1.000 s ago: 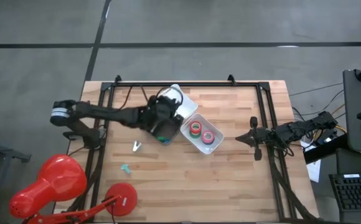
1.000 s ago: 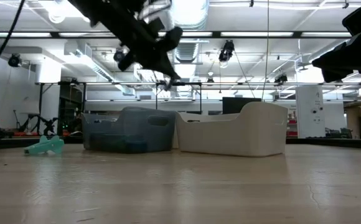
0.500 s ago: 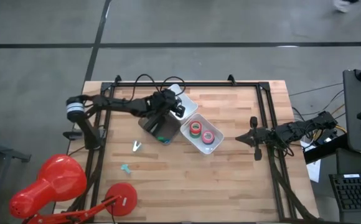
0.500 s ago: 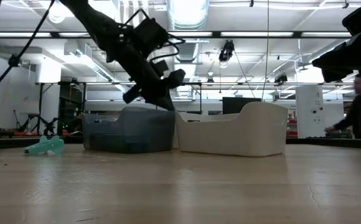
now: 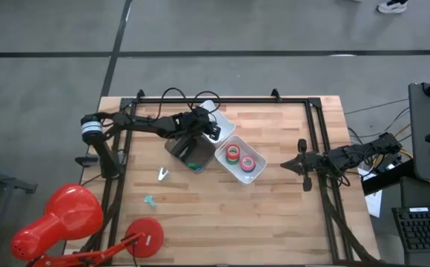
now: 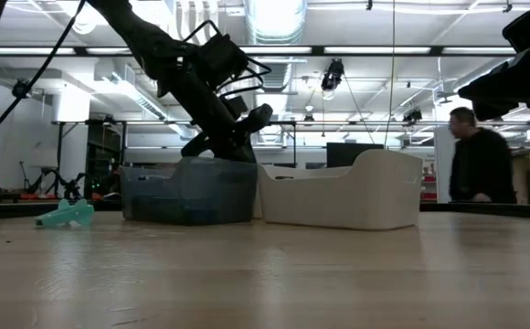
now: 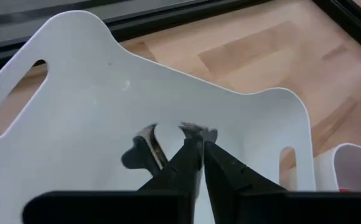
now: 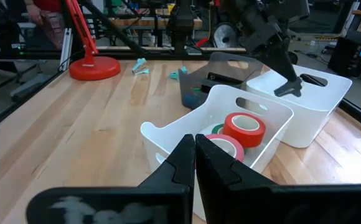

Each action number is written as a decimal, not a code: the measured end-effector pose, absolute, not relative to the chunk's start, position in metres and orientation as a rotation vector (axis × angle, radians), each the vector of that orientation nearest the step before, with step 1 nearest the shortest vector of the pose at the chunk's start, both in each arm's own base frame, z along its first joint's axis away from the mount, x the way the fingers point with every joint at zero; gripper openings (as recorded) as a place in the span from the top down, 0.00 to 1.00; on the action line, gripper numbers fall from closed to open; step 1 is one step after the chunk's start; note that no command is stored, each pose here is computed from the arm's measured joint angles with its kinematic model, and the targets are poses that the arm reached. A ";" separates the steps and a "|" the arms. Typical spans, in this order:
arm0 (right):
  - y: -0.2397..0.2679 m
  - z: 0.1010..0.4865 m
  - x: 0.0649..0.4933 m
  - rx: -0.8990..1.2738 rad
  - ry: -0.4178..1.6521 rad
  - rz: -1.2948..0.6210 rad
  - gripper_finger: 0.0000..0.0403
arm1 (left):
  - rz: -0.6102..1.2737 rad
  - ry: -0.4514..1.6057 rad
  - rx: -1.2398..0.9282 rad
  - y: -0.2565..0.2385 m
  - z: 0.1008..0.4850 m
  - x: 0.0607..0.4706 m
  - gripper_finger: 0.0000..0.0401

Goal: Pick and place Stapler, Stapler remover, tape
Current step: Put the black staple remover into the top white bin, then put the top light blue staple remover into the top white bin

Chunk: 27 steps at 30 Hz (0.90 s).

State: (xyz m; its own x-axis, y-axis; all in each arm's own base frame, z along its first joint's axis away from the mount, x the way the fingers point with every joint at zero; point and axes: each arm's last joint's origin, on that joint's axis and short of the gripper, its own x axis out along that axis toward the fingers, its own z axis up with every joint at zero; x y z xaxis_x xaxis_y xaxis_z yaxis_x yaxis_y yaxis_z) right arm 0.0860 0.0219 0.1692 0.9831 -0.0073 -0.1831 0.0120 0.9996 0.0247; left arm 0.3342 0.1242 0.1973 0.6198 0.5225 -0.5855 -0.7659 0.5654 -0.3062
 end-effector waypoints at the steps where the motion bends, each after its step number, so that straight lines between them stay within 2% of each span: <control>1: 0.022 0.169 0.086 0.026 0.184 -0.010 0.98 | 0.790 0.464 -0.580 0.124 0.197 0.334 0.91; 8: 0.022 0.169 0.086 0.026 0.184 -0.010 0.98 | 0.767 0.472 -0.580 0.123 0.198 0.334 0.79; 12: 0.022 0.169 0.086 0.026 0.184 -0.010 0.98 | 0.729 0.437 -0.575 0.119 0.212 0.331 0.76; 23: 0.022 0.169 0.086 0.026 0.184 -0.010 0.98 | 0.421 0.510 -0.494 0.042 0.269 0.305 0.77; 27: 0.022 0.169 0.086 0.026 0.184 -0.010 0.98 | 0.423 0.570 -0.447 0.010 0.281 0.284 0.78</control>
